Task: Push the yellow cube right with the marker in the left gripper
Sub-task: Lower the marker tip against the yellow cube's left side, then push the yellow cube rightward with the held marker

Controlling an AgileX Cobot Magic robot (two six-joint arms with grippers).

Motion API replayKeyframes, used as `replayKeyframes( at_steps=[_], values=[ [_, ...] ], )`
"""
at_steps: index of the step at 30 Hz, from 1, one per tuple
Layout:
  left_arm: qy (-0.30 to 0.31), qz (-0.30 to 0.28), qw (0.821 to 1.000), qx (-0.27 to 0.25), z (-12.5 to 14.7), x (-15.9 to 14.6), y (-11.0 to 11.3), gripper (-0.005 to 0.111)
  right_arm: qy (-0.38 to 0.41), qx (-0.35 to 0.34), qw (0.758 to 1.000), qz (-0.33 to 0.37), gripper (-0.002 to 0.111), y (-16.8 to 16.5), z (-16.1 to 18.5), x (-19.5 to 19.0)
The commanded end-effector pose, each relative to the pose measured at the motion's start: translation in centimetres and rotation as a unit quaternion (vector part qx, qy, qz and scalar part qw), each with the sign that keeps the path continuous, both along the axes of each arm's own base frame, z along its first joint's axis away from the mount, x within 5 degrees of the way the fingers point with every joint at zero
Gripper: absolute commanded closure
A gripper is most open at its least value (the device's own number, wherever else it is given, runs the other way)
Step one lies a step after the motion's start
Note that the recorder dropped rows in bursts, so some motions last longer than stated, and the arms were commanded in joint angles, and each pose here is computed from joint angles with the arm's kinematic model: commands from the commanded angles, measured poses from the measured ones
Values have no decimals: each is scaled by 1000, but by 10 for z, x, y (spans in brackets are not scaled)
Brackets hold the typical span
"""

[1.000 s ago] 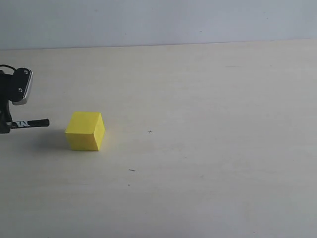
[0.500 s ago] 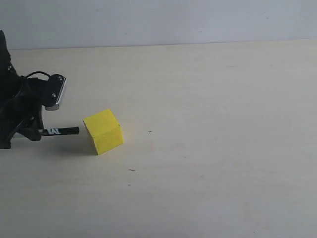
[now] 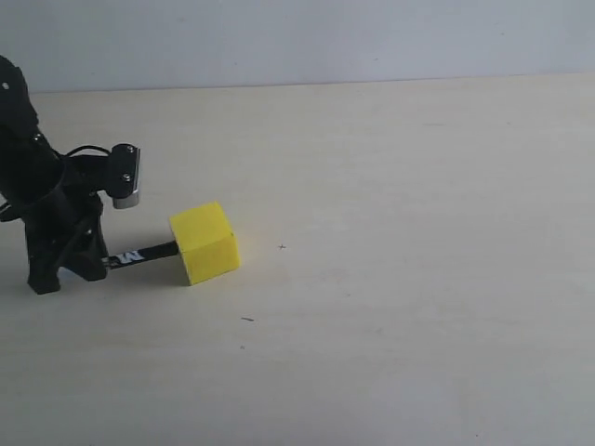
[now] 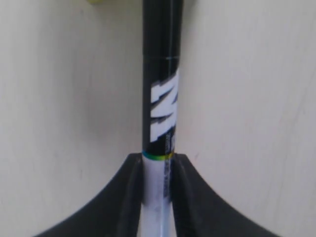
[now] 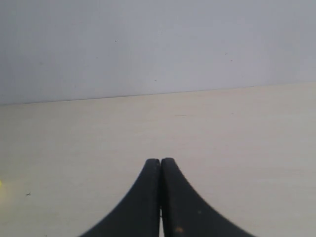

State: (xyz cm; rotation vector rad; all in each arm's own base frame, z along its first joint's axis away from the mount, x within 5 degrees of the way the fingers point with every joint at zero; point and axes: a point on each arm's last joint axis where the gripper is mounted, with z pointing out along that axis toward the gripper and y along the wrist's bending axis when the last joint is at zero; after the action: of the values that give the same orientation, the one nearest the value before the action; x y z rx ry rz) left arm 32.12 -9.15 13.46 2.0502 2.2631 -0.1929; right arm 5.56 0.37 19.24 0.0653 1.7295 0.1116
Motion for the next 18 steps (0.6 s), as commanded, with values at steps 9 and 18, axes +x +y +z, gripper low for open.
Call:
replayKeyframes(
  at_steps=[9,18],
  values=[
    [-9,20,1000,14,0,2,3,107,-3,-3,1000,-2,108,0,-1,0],
    [-63,54,996,-19,1,12,-4,107,-3,-3,1000,-2,108,0,-1,0]
  ],
)
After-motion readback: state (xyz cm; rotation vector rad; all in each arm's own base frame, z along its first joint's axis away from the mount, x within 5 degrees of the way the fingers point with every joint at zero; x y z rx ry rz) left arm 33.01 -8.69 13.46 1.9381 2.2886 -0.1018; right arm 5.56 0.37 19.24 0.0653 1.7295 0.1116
